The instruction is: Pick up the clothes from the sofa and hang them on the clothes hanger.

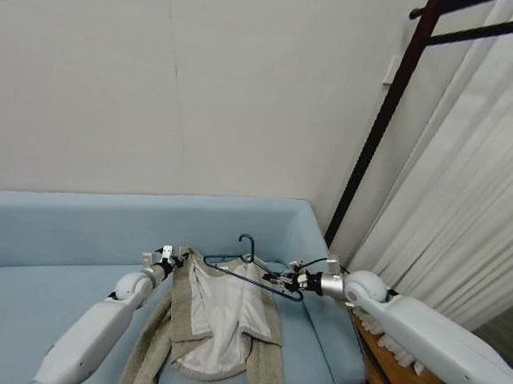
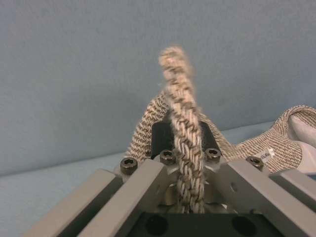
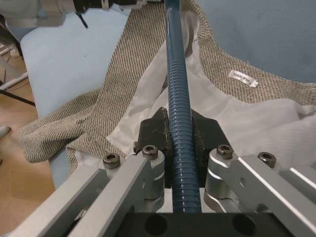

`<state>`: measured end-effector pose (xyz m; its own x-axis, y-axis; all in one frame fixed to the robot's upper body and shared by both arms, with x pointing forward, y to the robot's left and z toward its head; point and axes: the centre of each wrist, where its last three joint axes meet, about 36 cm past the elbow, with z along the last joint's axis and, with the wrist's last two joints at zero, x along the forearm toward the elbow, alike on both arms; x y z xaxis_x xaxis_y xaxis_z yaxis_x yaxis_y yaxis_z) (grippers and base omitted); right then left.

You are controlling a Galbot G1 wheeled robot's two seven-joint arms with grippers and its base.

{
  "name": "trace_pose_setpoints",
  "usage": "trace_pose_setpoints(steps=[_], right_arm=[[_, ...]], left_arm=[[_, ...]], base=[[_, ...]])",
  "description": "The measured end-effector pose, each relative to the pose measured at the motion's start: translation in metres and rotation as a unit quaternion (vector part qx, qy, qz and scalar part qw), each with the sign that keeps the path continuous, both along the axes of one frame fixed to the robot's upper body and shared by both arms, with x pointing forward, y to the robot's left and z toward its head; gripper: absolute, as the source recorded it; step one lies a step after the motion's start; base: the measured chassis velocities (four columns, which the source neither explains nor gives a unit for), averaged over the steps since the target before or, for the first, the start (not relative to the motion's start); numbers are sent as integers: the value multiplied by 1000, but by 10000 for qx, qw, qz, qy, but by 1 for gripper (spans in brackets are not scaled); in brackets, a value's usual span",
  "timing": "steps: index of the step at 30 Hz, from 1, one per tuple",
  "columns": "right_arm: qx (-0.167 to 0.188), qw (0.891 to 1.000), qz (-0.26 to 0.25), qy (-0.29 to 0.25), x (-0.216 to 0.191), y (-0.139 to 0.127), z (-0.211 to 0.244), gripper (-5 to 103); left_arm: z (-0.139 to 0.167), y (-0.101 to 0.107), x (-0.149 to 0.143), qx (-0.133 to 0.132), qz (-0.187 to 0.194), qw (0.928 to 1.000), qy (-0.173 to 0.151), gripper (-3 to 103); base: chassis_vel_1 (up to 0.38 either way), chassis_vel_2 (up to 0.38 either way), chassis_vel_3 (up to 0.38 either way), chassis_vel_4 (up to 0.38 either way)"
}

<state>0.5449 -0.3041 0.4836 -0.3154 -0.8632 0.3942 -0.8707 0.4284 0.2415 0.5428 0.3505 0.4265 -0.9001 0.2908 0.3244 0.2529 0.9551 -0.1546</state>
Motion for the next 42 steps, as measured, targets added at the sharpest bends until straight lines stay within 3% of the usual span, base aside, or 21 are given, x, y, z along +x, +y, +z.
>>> trace_pose_setpoints(steps=[3, 11, 24, 35, 42], right_arm=[[-20, 10000, 55, 52, 17, 13, -10, 9], [-14, 9999, 35, 105, 45, 31, -23, 9], [-33, 9992, 132, 368, 72, 102, -60, 9], [-310, 9984, -3, 464, 76, 106, -87, 9], [-282, 9987, -80, 412, 86, 109, -84, 9]], left_arm=[[18, 3, -8, 167, -141, 9996, -173, 0], [32, -10, -16, 282, -431, 9983, -259, 0], [42, -43, -36, 449, -1090, 9925, -328, 0], [46, -64, -54, 626, -1564, 9849, -402, 0], [27, -50, -61, 1141, -1608, 9798, -339, 0]], base=[[0, 0, 0, 0], [0, 0, 0, 0], [0, 0, 0, 0], [0, 0, 0, 0], [0, 0, 0, 0]])
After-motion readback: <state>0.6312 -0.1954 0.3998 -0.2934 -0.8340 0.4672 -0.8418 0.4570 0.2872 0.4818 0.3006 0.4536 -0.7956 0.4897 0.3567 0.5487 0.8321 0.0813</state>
